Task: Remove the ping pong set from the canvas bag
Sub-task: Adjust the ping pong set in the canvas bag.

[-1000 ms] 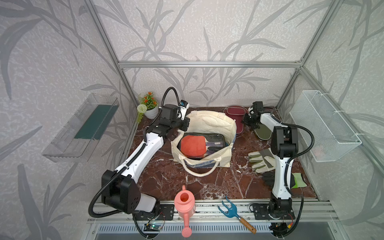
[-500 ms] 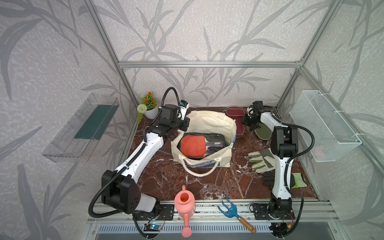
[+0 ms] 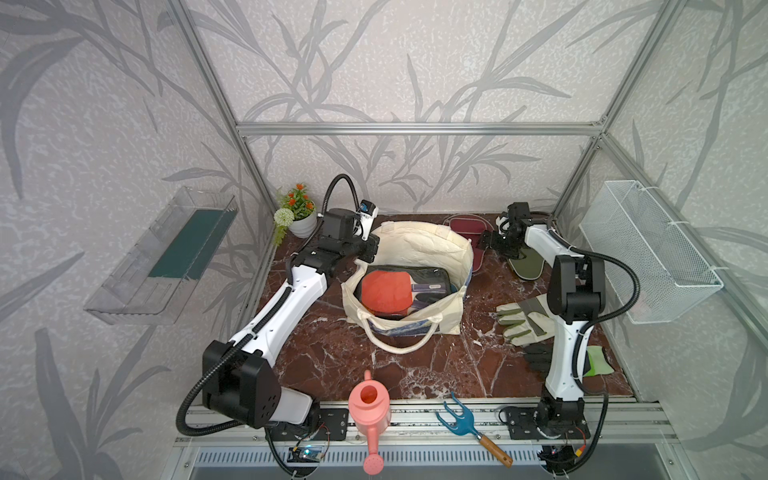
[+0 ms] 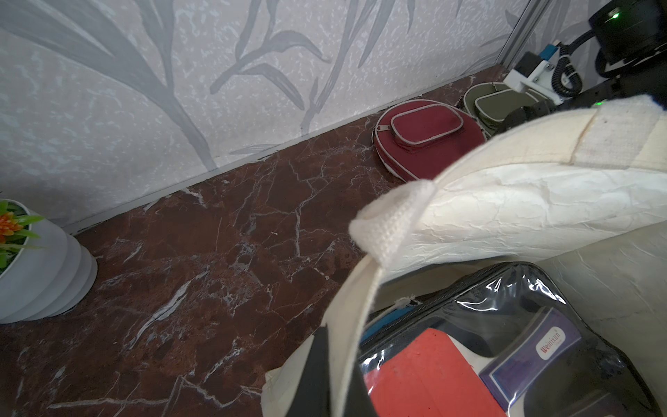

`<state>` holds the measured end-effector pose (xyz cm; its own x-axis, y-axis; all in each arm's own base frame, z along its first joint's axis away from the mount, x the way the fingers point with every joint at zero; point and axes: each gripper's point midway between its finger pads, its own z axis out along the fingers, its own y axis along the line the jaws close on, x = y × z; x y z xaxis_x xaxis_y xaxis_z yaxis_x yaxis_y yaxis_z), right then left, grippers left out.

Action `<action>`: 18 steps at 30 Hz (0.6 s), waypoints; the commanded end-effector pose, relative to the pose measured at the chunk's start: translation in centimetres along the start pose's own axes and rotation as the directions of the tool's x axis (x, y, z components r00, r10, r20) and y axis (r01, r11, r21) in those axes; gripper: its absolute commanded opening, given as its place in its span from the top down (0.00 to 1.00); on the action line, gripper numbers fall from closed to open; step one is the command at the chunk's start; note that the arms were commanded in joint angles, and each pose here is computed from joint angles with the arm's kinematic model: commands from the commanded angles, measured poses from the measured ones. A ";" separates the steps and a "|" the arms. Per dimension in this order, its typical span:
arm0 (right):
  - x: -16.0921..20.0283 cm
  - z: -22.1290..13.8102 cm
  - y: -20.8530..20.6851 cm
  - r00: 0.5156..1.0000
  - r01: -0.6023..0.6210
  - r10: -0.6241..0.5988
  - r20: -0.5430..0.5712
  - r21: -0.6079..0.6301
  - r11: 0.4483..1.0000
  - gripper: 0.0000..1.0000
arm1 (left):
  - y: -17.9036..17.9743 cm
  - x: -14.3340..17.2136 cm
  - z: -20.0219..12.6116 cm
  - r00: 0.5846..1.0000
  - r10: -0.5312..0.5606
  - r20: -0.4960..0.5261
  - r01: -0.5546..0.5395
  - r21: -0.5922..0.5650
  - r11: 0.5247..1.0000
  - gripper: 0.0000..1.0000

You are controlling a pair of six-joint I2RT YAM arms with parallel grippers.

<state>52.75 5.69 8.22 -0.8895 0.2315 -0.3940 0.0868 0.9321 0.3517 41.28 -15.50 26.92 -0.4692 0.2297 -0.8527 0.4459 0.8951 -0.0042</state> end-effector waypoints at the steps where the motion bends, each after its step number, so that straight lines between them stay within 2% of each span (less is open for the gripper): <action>1: -0.9 -6.3 1.7 0.994 0.054 -0.056 0.093 0.015 0.998 0.01 | 0.5 -3.1 -2.3 0.997 0.032 0.064 -0.030 -0.036 0.999 1.00; 5: 0.6 -10.1 3.5 0.986 0.103 -0.104 0.132 0.013 0.995 0.01 | 0.0 -4.3 -3.4 0.995 0.043 0.088 -0.041 -0.021 0.999 1.00; 9: 2.8 -13.6 7.7 0.960 0.231 -0.222 0.173 -0.035 0.972 0.01 | -0.6 -5.5 -5.6 0.989 0.053 0.140 -0.053 -0.002 0.999 1.00; 14: 6.2 -19.4 14.7 0.869 0.439 -0.400 0.290 -0.081 0.895 0.01 | -0.6 -6.2 -7.7 0.977 0.055 0.204 -0.052 -0.021 0.998 1.00; 18: 8.4 -24.3 18.2 0.801 0.544 -0.490 0.345 -0.077 0.835 0.01 | 0.2 -6.4 -8.3 0.972 0.042 0.233 -0.028 -0.065 0.997 1.00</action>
<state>38.36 17.86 28.33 -0.6668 -0.1158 -0.7362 -0.3994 0.8896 0.2218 37.81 -14.26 30.32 -0.4496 0.2319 -0.8626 0.4437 0.8961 0.0097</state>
